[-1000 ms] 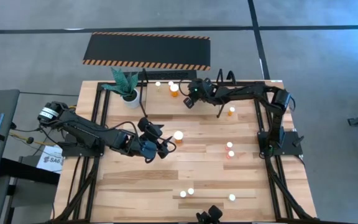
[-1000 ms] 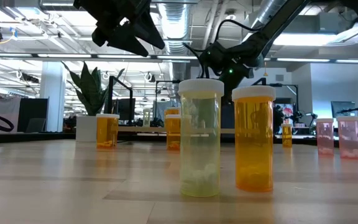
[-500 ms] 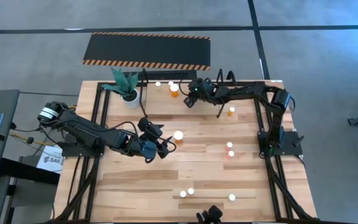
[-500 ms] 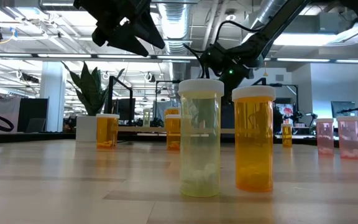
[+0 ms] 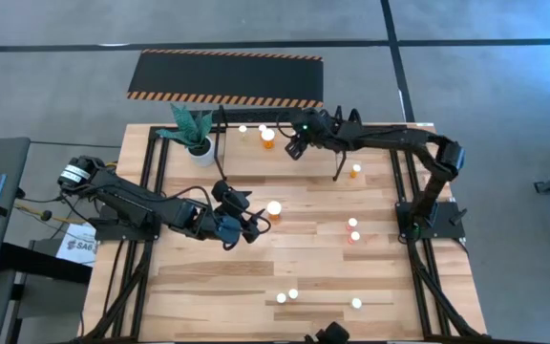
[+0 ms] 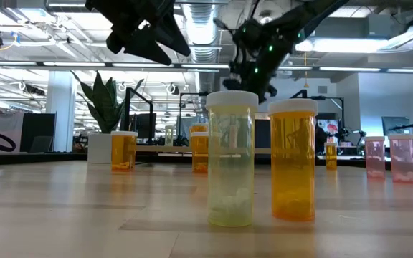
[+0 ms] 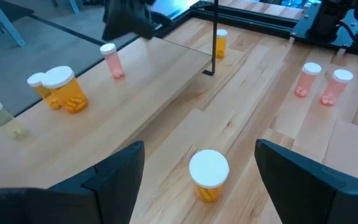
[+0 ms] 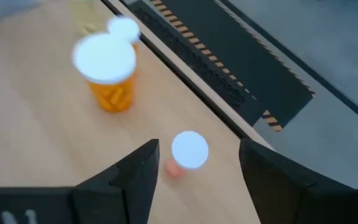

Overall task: Pick and place medicine bottles onto shelf by color
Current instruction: Put the bottom pink pill bottle on the shelf aligned with the other pink pill bottle

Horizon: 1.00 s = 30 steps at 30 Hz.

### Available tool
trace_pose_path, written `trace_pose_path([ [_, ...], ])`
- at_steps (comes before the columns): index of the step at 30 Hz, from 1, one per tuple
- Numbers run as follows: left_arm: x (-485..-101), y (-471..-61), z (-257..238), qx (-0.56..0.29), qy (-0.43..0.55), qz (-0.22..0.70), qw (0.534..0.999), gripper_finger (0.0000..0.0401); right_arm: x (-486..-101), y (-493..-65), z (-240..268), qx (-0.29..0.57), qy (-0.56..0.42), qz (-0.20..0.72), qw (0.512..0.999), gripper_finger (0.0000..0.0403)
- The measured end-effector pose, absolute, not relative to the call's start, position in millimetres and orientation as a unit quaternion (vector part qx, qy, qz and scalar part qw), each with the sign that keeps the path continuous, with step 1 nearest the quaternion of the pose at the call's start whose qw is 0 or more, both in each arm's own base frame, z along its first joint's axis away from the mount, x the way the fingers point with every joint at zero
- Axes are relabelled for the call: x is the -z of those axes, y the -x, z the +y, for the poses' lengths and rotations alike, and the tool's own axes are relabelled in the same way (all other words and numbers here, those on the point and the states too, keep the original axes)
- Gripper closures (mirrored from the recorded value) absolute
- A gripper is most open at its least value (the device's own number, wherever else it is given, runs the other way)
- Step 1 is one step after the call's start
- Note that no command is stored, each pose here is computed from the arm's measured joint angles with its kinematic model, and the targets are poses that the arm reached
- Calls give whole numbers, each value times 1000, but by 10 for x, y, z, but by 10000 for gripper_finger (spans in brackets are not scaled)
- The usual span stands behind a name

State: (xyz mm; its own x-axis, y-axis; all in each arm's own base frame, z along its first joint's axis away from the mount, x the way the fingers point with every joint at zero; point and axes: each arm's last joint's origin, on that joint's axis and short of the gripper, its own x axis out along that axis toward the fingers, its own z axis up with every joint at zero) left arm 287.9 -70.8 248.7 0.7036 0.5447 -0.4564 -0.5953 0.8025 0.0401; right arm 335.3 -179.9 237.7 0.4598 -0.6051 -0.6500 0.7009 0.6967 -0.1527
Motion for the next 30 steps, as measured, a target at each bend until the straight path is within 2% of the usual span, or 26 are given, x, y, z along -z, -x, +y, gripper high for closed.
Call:
trace_pose_path([
  [6,-2488,-2882,-711,-303,59,231,923,108,-2779,-3224,-1534,366,-69,350,860,157],
  [13,-2475,-2885,-725,-275,64,249,927,108,-3095,-2977,-917,314,-76,392,861,158],
  [19,-2416,-2862,-775,-189,84,313,927,108,-3214,-2792,-375,264,-83,426,861,159],
  [23,-2337,-2791,-796,-153,115,378,906,108,-3211,-2623,-88,248,-89,473,841,159],
  [30,-2217,-2584,-730,-207,135,472,846,108,-3156,-2290,225,265,-49,568,778,159],
])
